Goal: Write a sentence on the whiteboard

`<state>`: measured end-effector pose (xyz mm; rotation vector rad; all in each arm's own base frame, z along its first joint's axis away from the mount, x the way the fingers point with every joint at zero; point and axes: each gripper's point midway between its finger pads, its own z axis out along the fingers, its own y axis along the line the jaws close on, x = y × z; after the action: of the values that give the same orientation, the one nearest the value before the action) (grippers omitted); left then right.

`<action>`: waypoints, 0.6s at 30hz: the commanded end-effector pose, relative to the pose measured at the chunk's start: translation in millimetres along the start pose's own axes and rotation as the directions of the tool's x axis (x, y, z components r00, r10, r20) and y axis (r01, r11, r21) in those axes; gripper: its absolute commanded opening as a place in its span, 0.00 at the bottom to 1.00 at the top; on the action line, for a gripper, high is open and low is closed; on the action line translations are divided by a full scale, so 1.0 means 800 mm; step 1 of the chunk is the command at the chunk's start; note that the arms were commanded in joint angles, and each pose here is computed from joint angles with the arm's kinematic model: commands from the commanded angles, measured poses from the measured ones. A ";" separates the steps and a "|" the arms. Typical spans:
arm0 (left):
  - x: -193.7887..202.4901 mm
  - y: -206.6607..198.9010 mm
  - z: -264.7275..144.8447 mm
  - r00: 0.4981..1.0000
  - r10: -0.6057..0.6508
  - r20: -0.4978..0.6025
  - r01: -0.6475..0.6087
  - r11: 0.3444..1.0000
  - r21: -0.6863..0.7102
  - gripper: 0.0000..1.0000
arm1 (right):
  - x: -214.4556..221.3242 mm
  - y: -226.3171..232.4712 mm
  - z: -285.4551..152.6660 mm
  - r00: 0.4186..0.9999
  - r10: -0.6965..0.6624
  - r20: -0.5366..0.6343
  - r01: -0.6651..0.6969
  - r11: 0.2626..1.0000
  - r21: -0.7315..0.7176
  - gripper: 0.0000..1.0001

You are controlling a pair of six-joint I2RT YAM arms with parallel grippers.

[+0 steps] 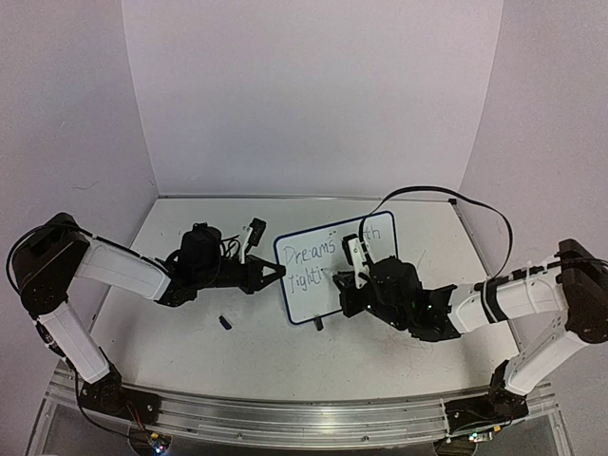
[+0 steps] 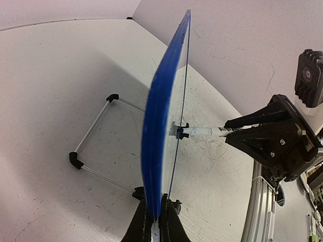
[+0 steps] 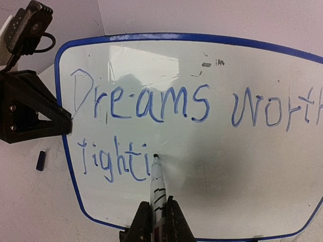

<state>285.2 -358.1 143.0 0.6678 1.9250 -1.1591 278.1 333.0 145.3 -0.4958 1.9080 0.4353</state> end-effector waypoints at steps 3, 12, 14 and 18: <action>-0.015 0.000 -0.010 0.998 0.045 0.034 -0.044 0.999 -0.029 0.00 | -0.008 -0.004 -0.001 1.000 0.015 0.013 -0.015 1.000 0.015 0.00; -0.017 -0.001 -0.008 0.998 0.045 0.035 -0.044 0.999 -0.026 0.00 | 0.018 -0.007 -0.007 0.999 0.023 -0.036 -0.023 1.000 0.004 0.00; -0.016 -0.001 -0.008 0.998 0.045 0.034 -0.044 0.999 -0.025 0.00 | 0.019 -0.007 -0.007 0.999 0.024 -0.037 -0.024 1.000 0.003 0.00; -0.017 -0.002 -0.008 0.998 0.044 0.036 -0.043 0.999 -0.023 0.00 | 0.015 -0.007 -0.007 0.999 0.022 -0.030 -0.022 1.000 0.006 0.00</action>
<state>285.4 -358.0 143.2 0.6672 1.9247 -1.1585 271.3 326.9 128.2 -0.5065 1.9549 0.4352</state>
